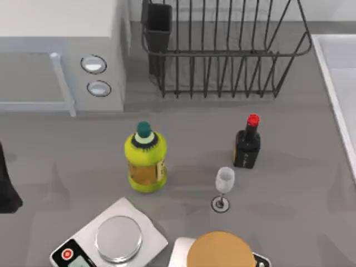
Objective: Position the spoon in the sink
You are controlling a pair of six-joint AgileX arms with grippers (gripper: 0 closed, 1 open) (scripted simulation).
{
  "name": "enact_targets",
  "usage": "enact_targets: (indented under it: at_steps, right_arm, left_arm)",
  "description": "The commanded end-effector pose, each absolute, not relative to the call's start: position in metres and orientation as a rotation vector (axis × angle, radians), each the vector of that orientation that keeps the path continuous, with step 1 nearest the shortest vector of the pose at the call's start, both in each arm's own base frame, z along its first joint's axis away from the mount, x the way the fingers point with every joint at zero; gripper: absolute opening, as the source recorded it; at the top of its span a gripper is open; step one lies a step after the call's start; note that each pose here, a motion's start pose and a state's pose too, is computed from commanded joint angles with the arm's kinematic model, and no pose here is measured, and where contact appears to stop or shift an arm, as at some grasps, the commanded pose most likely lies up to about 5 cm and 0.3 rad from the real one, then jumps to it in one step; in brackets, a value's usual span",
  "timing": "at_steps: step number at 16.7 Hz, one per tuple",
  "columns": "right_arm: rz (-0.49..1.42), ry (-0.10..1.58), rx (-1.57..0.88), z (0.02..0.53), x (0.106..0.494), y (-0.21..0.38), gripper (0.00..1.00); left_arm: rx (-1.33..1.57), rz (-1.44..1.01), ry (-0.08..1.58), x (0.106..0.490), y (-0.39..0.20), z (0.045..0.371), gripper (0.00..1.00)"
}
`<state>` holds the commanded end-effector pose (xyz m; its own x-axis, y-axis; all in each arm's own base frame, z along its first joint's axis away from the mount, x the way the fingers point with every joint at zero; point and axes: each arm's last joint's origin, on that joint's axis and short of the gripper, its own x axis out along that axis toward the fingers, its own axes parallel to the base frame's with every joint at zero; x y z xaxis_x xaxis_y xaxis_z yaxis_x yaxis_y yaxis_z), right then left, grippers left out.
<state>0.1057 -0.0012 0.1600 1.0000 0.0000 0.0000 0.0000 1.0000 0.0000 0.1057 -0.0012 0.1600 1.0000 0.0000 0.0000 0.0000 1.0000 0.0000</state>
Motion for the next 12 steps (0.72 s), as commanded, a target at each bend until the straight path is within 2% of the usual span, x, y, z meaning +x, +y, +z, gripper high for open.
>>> enact_targets:
  at_steps: [3,6,9,12]
  right_arm:
    - [-0.006,0.014,0.002,0.161,0.106,-0.002,1.00]
    - [-0.047,0.126,0.022,0.171,0.108,-0.007,1.00]
    - [-0.115,0.354,0.074,0.181,0.115,-0.016,1.00]
    - [-0.201,0.668,0.169,0.186,0.129,-0.029,1.00]
  left_arm:
    - [0.000,0.000,0.000,0.106,-0.001,0.160,1.00]
    - [0.000,0.000,0.000,0.106,-0.001,0.160,1.00]
    - [0.000,0.000,0.000,0.106,-0.001,0.160,1.00]
    - [0.000,0.000,0.000,0.106,-0.001,0.160,1.00]
